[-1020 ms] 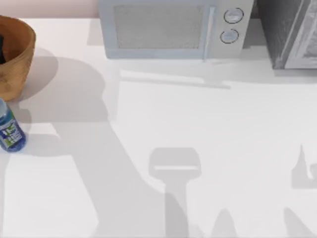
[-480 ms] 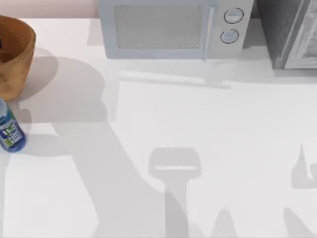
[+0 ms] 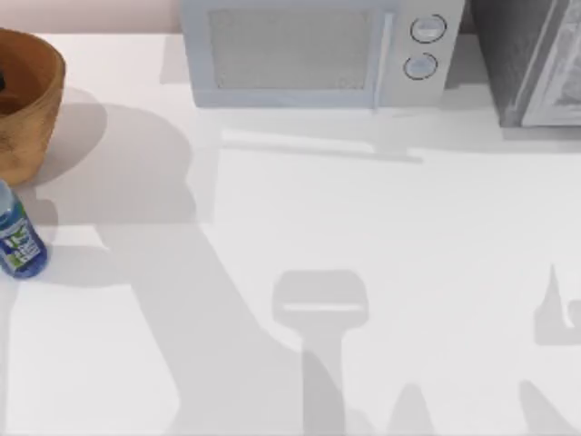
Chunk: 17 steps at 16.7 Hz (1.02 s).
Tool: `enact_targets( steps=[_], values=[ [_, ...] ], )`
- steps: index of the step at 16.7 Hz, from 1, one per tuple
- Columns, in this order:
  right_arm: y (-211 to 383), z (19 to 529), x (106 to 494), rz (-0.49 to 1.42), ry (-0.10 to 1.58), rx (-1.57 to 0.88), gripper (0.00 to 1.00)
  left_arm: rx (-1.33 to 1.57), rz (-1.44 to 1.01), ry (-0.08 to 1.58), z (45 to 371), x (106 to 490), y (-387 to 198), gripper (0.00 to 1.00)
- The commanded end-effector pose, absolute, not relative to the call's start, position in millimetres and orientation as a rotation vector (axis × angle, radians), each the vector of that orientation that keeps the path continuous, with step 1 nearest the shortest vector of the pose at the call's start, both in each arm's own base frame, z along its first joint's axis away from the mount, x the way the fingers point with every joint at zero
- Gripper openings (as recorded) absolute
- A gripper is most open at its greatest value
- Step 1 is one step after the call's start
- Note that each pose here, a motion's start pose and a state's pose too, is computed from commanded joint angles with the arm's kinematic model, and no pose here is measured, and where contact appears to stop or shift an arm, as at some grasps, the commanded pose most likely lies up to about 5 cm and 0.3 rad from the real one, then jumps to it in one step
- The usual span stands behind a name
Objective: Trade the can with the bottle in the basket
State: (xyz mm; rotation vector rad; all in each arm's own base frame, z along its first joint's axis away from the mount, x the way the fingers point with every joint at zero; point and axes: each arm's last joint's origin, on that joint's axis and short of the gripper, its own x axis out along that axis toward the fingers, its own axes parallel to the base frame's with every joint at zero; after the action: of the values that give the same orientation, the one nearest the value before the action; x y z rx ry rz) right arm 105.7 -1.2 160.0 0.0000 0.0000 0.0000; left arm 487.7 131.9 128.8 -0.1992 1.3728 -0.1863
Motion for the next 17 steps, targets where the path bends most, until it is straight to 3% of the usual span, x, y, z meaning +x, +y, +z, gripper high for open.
enact_targets(
  steps=[5, 6, 10, 14, 17],
  values=[
    [-1, 160, 106, 0.0, 0.0, 0.0, 1.0, -0.199, -0.186, 1.373, 129, 488, 132, 0.0],
    [-1, 160, 106, 0.0, 0.0, 0.0, 1.0, -0.188, -0.201, 1.347, 151, 481, 127, 0.0],
    [-1, 160, 106, 0.0, 0.0, 0.0, 1.0, -0.184, -0.17, 1.324, 163, 473, 126, 0.0],
    [-1, 160, 106, 0.0, 0.0, 0.0, 1.0, -0.143, -0.103, 1.218, 207, 444, 110, 0.0],
    [-1, 160, 106, 0.0, 0.0, 0.0, 1.0, -0.09, -0.057, 1.067, 254, 399, 87, 0.0]
  ],
)
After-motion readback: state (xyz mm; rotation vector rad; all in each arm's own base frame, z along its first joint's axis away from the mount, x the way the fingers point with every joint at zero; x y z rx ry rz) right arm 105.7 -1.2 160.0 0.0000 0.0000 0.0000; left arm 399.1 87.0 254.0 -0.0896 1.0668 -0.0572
